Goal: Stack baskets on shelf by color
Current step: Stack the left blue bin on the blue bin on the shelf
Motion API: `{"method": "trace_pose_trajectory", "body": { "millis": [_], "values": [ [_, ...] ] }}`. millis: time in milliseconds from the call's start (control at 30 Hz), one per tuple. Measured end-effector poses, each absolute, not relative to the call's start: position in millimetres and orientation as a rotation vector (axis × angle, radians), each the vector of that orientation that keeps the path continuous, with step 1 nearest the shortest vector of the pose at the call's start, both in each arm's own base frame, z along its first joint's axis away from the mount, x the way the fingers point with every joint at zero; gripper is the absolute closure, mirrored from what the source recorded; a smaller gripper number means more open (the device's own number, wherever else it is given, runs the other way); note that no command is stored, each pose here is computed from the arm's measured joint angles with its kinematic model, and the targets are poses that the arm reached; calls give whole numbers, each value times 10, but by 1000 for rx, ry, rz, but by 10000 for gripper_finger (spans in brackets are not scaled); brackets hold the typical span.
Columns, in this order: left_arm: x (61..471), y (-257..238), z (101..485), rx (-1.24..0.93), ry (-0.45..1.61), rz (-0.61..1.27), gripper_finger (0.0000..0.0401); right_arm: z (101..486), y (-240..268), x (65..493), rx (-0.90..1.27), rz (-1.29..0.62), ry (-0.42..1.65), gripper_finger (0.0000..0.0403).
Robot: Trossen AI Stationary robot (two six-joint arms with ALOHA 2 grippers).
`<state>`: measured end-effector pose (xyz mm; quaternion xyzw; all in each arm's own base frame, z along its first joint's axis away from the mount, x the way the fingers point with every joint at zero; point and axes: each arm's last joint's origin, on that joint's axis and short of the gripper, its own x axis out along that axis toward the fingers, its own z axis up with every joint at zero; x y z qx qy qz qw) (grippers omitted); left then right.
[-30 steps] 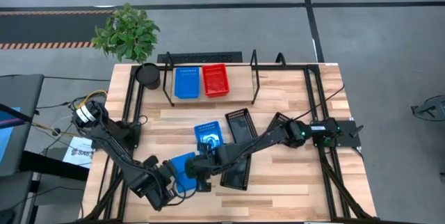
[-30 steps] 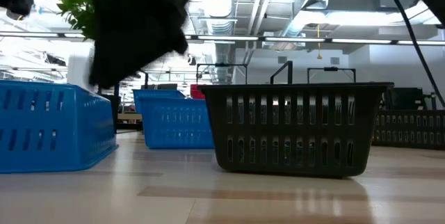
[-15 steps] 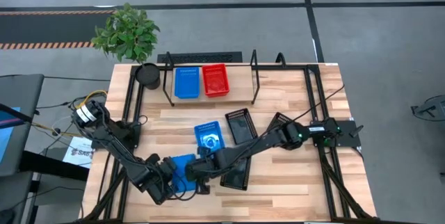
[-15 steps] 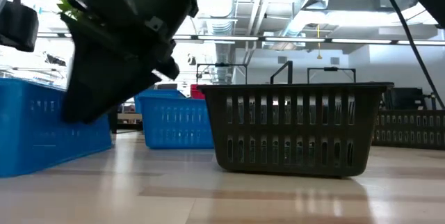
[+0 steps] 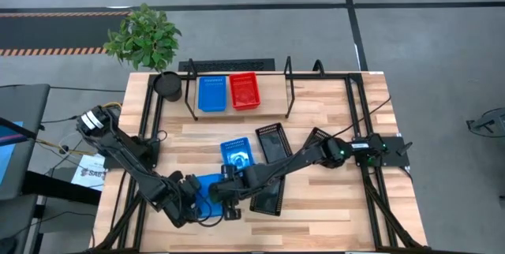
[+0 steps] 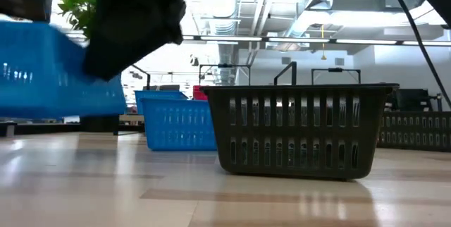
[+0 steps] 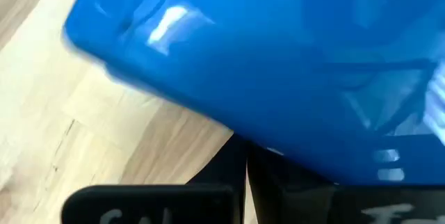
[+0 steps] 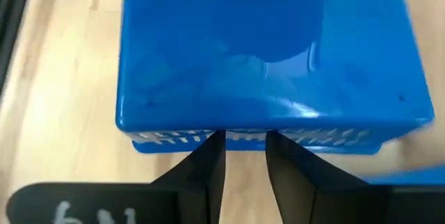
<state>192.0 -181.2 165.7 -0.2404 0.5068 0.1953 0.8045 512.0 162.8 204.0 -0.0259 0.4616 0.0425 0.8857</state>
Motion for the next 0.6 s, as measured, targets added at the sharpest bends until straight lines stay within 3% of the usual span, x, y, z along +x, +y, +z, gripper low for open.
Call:
{"method": "trace_pose_trajectory", "body": {
  "millis": [200, 367, 600],
  "values": [
    [1964, -1753, 1787, -529, 1025, 388, 401, 2463, 1475, 4967, -85, 25, 951, 275],
    [2118, -1669, 1821, -515, 940, 389, 401, 2930, 1385, 4864, -144, -67, 808, 275],
    [2236, -1561, 1832, -473, 957, 337, 401, 3330, 1292, 4668, -127, -104, 753, 275]
  ]
}}
